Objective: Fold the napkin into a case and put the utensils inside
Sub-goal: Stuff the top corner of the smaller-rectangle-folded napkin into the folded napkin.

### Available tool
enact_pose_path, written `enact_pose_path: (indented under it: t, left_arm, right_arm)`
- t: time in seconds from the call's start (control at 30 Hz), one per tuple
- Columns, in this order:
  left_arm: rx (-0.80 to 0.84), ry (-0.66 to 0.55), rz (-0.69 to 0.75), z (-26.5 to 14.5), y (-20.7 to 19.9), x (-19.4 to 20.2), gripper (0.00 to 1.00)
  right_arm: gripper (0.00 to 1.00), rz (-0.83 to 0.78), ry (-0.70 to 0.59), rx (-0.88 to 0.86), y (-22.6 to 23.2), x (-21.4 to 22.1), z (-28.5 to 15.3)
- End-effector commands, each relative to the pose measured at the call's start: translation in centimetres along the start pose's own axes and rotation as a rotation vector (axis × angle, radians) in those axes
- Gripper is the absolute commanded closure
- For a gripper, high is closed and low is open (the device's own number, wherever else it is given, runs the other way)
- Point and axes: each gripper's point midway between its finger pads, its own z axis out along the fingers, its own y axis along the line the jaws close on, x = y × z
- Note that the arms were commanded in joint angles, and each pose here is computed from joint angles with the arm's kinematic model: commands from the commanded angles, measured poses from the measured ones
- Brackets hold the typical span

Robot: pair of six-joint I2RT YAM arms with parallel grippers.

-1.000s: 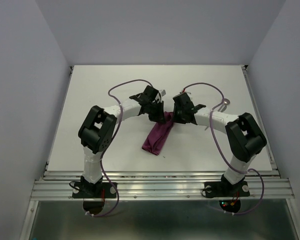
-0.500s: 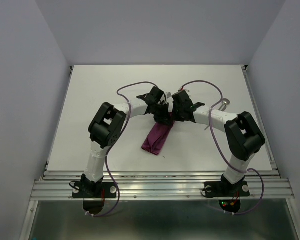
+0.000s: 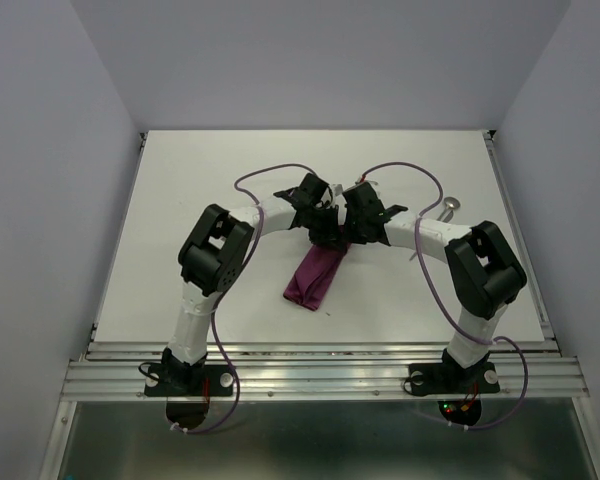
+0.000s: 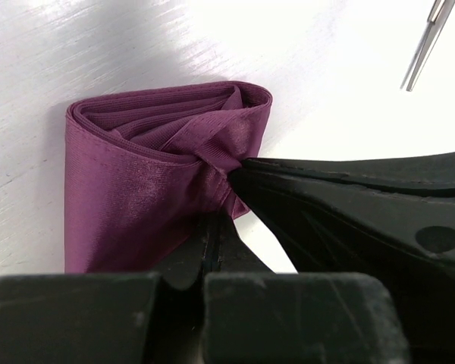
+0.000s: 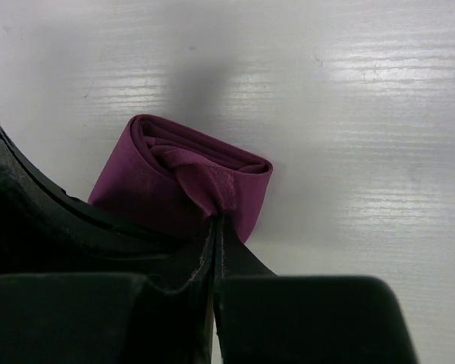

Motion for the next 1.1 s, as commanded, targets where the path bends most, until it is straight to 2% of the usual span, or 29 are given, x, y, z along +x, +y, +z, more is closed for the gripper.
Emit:
enact_pose_path:
  t: [0.0,0.77,1.07]
  left_arm:
    - [0.039,-0.039,0.024,0.0,-1.3,-1.6,1.00]
    - [0.080,-0.104,0.026,-0.2,-3.3,-4.3,1.00]
    - [0.097,-0.132,0.029,-0.7,-4.1,-5.2,1.00]
  right_arm:
    - [0.99,-0.003,-0.042,-0.015,1.1,-1.6,-0.6]
    - [0.99,0.032,-0.070,-0.117,2.9,-3.0,-3.3]
    - [0.99,0.039,-0.053,-0.100,2.6,-2.3,-2.5]
